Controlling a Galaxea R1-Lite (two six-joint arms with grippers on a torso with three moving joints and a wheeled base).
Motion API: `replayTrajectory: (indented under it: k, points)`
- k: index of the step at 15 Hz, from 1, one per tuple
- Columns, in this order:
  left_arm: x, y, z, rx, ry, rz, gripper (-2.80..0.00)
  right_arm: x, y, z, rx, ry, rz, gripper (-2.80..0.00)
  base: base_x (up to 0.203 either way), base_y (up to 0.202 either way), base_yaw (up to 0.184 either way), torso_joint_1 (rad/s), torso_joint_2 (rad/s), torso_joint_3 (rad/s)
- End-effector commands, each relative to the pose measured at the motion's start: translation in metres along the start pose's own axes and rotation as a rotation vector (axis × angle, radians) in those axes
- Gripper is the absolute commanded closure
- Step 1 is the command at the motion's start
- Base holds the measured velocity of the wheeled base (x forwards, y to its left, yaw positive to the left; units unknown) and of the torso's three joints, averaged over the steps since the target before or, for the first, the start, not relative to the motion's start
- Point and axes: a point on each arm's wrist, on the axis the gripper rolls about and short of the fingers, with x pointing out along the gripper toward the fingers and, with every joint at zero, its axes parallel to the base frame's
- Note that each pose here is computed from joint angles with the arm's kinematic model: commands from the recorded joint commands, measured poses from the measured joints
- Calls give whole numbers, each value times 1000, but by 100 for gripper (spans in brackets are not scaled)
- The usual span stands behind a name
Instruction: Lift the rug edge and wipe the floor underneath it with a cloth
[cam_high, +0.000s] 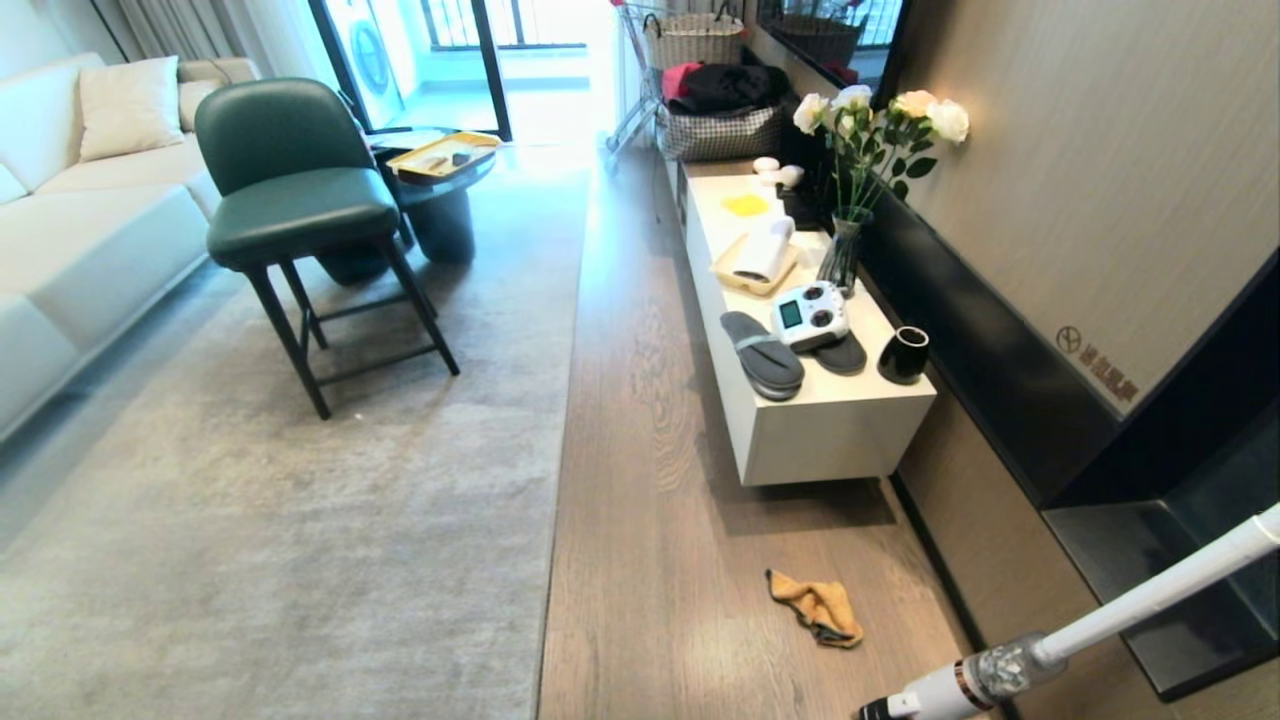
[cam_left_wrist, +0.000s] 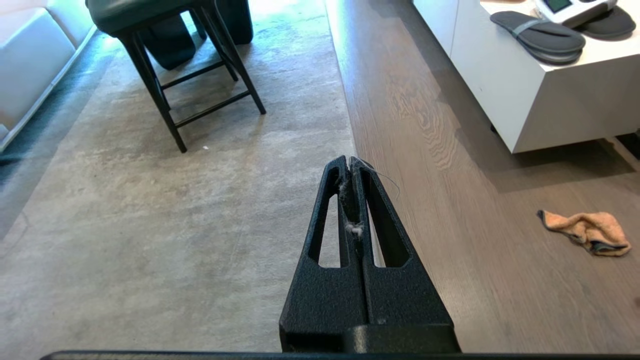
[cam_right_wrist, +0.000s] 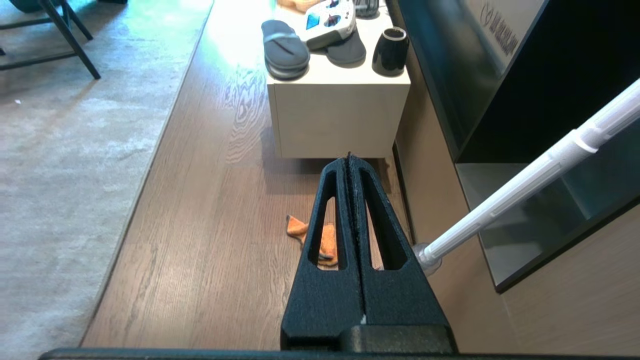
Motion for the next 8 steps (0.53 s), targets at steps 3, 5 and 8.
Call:
replayTrajectory:
  k: [3,5,8]
  points:
    - [0,0,0,1,-1,0,0,0,0,0,9,1,-1,0,0,0,0,165,-521,-351]
    - [0,0,0,1,-1,0,0,0,0,0,9,1,-1,0,0,0,0,193,-539,-351]
    - [0,0,0,1,-1,0,0,0,0,0,11,1,1,0,0,0,0,207,-562,-358]
